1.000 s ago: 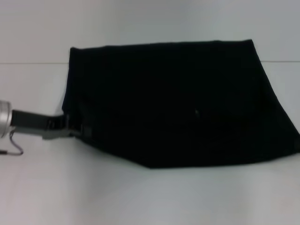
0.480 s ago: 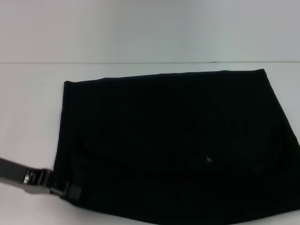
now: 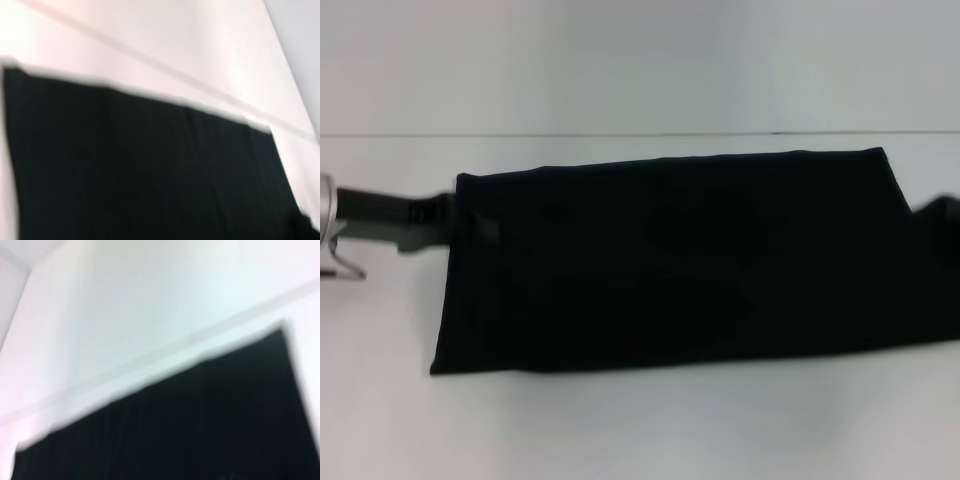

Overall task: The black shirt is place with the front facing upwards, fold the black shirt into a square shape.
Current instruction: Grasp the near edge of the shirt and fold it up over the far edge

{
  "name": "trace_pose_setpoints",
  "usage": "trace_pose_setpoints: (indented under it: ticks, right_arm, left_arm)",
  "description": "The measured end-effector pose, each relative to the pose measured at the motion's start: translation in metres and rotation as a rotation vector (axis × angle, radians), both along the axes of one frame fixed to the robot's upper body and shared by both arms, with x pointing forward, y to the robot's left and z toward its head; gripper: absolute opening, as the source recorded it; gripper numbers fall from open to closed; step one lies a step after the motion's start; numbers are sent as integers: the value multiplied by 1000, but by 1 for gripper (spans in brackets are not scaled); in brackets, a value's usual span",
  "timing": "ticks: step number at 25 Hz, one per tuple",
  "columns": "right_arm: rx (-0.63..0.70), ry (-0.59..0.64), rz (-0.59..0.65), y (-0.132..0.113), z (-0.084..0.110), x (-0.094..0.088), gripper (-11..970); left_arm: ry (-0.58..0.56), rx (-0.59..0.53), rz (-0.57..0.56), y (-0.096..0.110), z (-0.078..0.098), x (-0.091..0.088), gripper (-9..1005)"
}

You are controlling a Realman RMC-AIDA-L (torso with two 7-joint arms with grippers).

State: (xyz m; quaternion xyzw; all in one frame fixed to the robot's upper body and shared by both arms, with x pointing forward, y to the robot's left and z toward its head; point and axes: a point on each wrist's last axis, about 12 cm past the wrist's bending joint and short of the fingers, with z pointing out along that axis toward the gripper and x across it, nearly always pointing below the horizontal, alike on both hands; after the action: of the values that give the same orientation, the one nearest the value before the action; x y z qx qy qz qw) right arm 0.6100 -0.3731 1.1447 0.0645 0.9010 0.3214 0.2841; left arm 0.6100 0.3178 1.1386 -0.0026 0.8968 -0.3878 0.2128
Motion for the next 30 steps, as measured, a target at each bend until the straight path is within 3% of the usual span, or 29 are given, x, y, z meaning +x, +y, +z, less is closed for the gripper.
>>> trace_pose_setpoints:
  ticks: [6,12,18,30]
  right_arm:
    - [-81,-129,-167,12,3,45,55]
    - [-198,-188,-179,52,-4,75,56]
    - [-275,-214,-179,73,-10,85,55]
    - [-284,-239,-214,74,-7,90,80]
  left_arm:
    - [-91,71,184,-8,4,43,20]
    - [-158,175,256,-30,2,67,20]
    - [-185,218,286,-37,3,74,20]
    - [-214,238,281,-44,4,78,24]
